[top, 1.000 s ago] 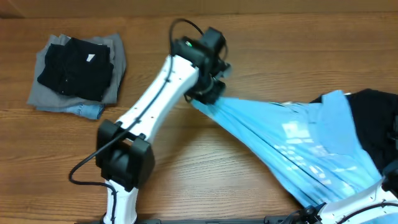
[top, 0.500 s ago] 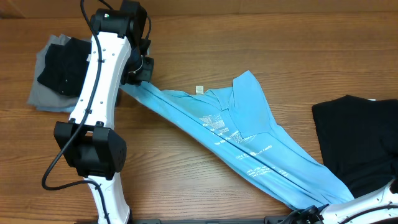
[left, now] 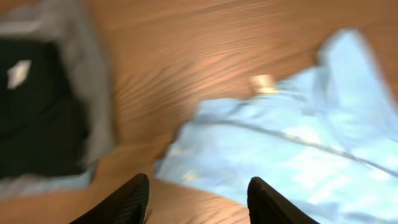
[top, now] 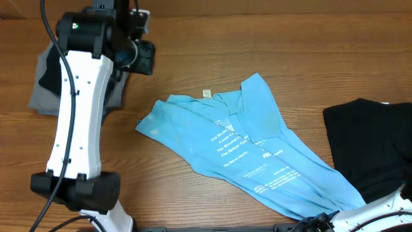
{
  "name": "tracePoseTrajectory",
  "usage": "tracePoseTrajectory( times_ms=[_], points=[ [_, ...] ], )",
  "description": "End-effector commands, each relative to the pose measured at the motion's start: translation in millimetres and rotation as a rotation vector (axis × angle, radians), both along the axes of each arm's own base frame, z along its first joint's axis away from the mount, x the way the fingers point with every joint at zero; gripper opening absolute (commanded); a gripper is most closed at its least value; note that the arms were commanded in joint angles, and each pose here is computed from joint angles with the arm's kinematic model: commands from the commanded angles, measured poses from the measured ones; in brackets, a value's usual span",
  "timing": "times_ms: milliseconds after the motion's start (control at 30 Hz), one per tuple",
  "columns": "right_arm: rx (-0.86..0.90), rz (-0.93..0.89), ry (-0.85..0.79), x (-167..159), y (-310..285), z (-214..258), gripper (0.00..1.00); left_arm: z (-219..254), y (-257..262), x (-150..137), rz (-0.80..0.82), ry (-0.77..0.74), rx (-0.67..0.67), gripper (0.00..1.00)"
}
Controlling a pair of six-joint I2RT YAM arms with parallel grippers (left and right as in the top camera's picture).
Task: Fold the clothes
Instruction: 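Pull the blue T-shirt toward the table center with the left gripper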
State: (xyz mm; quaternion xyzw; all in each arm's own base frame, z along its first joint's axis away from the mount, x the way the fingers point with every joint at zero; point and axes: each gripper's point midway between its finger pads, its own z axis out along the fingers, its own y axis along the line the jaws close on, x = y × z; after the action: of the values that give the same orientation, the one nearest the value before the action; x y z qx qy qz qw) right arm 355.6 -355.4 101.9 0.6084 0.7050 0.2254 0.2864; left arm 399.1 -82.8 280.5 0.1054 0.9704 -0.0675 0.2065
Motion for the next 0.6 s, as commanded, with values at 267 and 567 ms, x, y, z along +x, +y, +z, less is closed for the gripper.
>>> tracePoseTrajectory(
  times_ms=[267,567],
  points=[
    [-0.093,0.487,-0.29,37,181,175,0.49,-159,-211,33,-0.642,0.056,-0.042,0.74],
    [-0.065,0.569,-0.219,8,224,181,0.5,-258,-252,52,-0.693,0.068,-0.048,0.89]
  ],
)
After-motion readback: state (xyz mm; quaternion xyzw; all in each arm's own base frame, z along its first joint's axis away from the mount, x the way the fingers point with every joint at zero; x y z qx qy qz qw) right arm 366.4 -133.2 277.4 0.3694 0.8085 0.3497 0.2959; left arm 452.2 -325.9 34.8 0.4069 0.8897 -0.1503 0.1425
